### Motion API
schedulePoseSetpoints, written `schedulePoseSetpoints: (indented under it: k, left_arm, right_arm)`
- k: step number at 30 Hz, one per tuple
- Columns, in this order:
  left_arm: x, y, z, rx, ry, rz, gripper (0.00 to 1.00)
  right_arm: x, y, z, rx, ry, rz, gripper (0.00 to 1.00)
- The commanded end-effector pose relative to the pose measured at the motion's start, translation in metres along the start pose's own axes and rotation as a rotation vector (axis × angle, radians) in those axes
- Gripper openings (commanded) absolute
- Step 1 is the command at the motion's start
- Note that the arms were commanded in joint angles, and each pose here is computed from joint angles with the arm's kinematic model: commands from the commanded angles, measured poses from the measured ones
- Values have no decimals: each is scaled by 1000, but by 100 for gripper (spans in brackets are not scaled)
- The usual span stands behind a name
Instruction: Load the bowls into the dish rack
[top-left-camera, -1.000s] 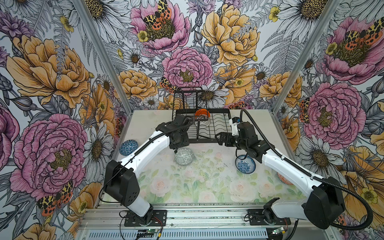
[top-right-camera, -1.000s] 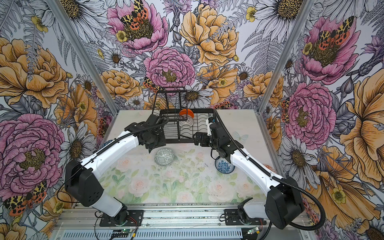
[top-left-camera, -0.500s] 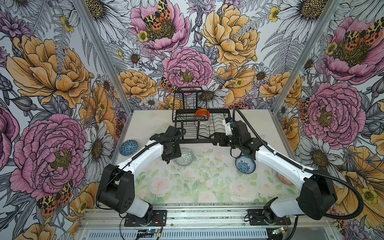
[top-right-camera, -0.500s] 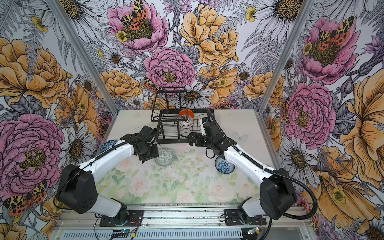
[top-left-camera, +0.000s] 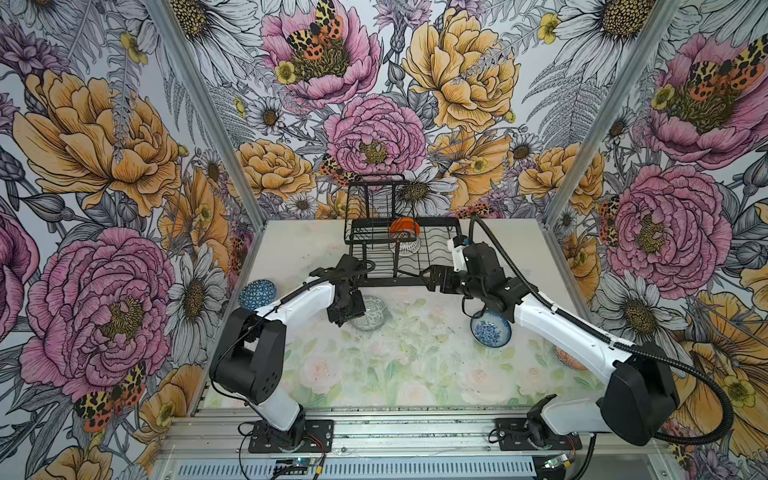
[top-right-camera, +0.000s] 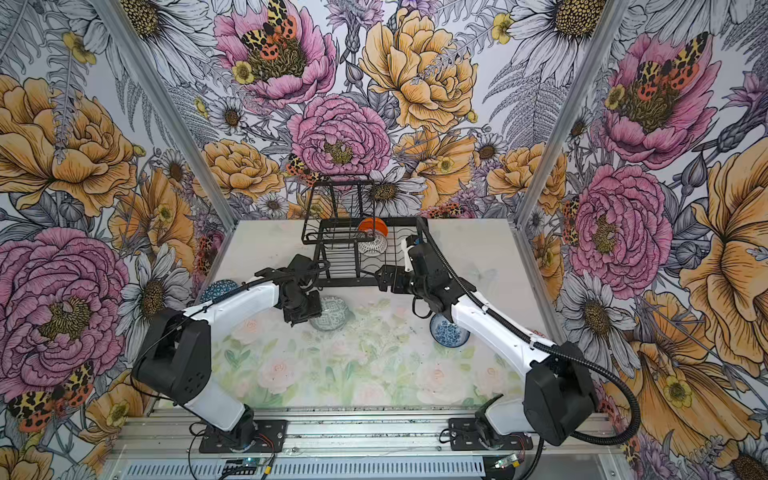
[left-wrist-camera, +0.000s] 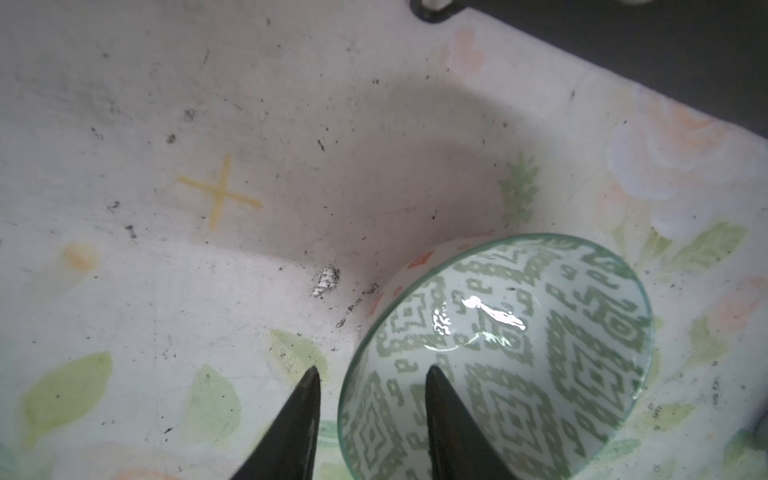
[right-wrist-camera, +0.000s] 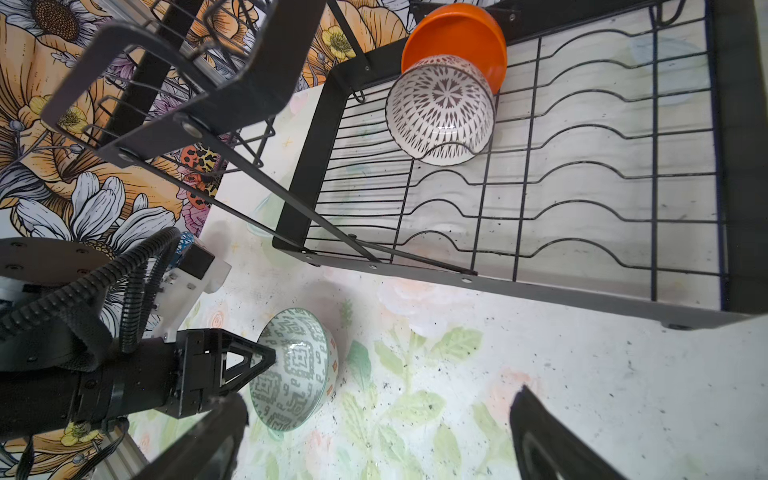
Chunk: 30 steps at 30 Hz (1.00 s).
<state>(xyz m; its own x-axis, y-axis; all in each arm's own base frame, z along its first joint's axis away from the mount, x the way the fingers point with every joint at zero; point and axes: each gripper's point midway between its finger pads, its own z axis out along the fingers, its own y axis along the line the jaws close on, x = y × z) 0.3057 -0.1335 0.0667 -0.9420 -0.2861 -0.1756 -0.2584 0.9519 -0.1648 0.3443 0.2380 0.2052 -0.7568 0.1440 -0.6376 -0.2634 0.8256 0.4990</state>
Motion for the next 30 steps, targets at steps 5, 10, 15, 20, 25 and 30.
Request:
schedulePoseSetpoints:
  k: [5, 10, 15, 20, 25, 30]
  left_arm:
    - [-1, -3, 11, -2, 9, 19, 32]
    - [2, -1, 15, -9, 22, 17, 23]
    - [2, -2, 12, -5, 15, 19, 11]
    - [5, -4, 13, -7, 14, 32, 1]
    - [8, -5, 4, -1, -10, 31, 0]
    - [0, -9, -28, 40, -115, 21, 0]
  right_arm:
    - [-2, 3, -3, 1, -15, 12, 99]
    - [-5, 6, -1, -7, -15, 20, 99]
    - [-1, 3, 3, -12, 5, 82, 99]
    - [3, -3, 7, -18, 32, 166, 99]
    - [-4, -4, 2, -9, 3, 156, 99]
    - [-22, -2, -7, -24, -37, 172, 99]
